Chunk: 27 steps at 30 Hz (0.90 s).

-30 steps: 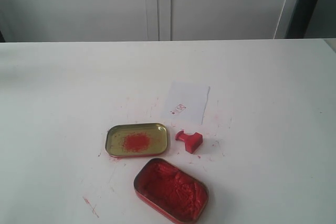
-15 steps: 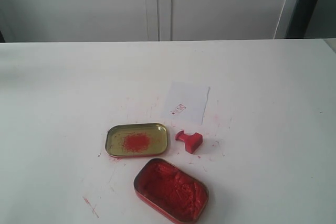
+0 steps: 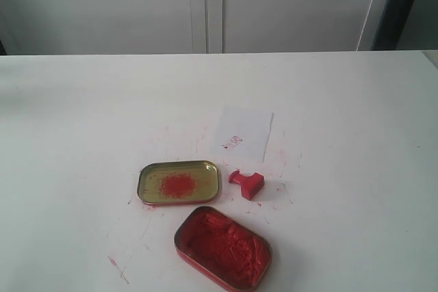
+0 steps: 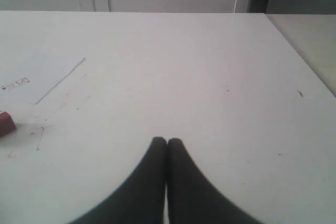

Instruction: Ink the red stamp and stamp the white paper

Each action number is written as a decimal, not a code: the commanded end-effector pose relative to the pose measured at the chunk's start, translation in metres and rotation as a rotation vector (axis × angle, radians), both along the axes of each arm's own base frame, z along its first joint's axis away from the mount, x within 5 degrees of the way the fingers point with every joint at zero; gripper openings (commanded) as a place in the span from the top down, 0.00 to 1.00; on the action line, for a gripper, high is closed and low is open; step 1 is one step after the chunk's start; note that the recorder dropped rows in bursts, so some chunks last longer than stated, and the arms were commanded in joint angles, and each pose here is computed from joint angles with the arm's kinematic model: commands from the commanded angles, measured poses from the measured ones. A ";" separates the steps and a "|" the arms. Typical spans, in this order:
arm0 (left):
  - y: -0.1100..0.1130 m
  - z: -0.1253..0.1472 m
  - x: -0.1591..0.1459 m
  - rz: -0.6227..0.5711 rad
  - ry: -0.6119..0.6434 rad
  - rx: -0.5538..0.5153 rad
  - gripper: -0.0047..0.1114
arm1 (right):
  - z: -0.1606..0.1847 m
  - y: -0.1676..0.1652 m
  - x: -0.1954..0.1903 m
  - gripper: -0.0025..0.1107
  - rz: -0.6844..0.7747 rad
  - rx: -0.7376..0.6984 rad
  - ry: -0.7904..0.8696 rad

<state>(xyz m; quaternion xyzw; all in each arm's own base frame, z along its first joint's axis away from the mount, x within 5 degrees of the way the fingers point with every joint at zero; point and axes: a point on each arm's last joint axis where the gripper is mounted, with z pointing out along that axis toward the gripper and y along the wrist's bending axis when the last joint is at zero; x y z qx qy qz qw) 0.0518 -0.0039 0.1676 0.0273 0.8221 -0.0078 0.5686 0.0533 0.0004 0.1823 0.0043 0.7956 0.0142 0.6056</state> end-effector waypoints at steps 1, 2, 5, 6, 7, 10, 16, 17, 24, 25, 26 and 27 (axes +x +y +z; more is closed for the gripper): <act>0.000 -0.001 0.000 0.001 -0.002 -0.001 0.96 | -0.001 0.000 0.000 0.98 0.002 0.004 -0.008; 0.000 -0.001 0.000 0.001 -0.002 -0.001 0.96 | -0.001 0.000 0.000 0.98 0.002 0.004 -0.008; 0.000 -0.001 0.000 0.001 -0.002 -0.001 0.96 | -0.001 0.000 0.000 0.98 0.002 0.004 -0.008; 0.000 -0.001 0.000 0.001 -0.002 -0.001 0.96 | -0.001 0.000 0.000 0.98 0.002 0.004 -0.008; 0.000 -0.001 0.000 0.001 -0.002 -0.001 0.96 | -0.001 0.000 0.000 0.98 0.002 0.004 -0.008; 0.000 -0.001 0.000 0.001 -0.002 -0.001 0.96 | -0.001 0.000 0.000 0.98 0.002 0.004 -0.008; 0.000 -0.001 0.000 0.001 -0.002 -0.001 0.96 | -0.001 0.000 0.000 0.98 0.002 0.004 -0.008; 0.000 -0.001 0.000 0.001 -0.002 -0.001 0.96 | -0.001 0.000 0.000 0.98 0.002 0.004 -0.008; 0.000 0.000 0.000 0.002 -0.011 -0.002 0.96 | -0.001 0.000 0.000 0.98 0.002 0.004 -0.008; 0.000 0.000 0.000 0.002 -0.013 -0.002 0.96 | -0.001 0.000 0.000 0.98 0.002 0.004 -0.008; 0.000 0.000 0.000 0.003 -0.017 -0.002 0.96 | -0.001 0.000 0.000 0.98 0.002 0.004 -0.008; 0.000 0.000 0.000 0.003 -0.017 -0.002 0.96 | -0.001 0.000 0.000 0.98 0.002 0.004 -0.008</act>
